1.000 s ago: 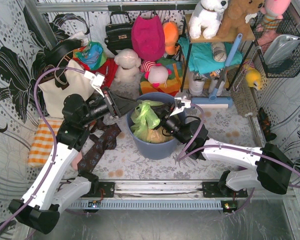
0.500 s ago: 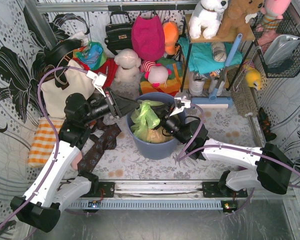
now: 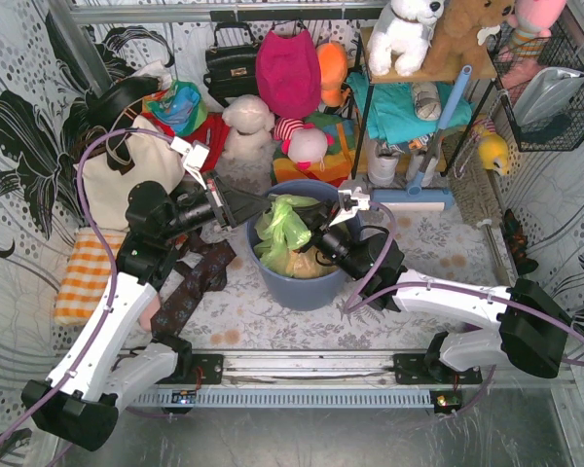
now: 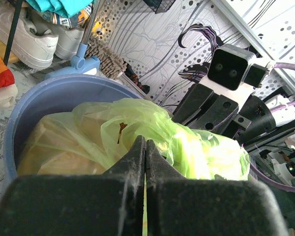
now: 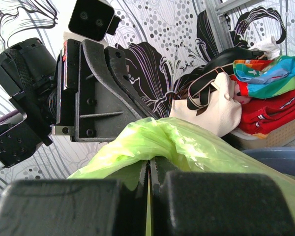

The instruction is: Tie the trash bag

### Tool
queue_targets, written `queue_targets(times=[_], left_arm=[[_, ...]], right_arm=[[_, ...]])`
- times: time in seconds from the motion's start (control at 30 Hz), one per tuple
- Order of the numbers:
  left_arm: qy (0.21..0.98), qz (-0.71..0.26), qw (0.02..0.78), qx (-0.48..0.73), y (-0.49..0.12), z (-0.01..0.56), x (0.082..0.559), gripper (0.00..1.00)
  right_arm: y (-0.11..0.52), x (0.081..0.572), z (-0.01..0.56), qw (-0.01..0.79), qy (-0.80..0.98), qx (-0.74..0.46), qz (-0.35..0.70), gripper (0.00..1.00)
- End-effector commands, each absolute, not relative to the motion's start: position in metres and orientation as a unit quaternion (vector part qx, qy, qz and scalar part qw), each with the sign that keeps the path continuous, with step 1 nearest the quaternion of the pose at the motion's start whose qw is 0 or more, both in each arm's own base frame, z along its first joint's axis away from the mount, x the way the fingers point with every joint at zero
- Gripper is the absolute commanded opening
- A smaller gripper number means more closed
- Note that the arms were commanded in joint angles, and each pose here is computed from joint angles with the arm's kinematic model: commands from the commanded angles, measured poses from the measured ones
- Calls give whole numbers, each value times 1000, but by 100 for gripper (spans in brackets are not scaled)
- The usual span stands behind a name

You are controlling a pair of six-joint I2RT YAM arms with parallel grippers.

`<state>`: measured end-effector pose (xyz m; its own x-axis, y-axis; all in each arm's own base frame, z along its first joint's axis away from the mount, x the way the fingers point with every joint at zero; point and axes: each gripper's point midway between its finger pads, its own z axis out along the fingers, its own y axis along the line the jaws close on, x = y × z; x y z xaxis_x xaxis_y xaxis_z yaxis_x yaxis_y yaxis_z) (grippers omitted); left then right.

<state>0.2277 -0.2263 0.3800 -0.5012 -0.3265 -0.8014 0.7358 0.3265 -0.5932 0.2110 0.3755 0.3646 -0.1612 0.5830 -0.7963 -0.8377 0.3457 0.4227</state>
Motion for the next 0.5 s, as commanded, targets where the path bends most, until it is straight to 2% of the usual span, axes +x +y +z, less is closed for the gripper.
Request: queue_targets(times=[0.0, 0.17, 0.47], left_arm=[[652, -550, 497, 157, -223, 385, 230, 0], [648, -541, 516, 142, -218, 388, 234, 0], [642, -539, 526, 141, -217, 392, 234, 0]], right_arm=[[369, 205, 383, 645, 494, -115, 572, 0], [363, 206, 382, 648, 497, -109, 567, 0], [355, 202, 385, 648, 502, -111, 563, 10]])
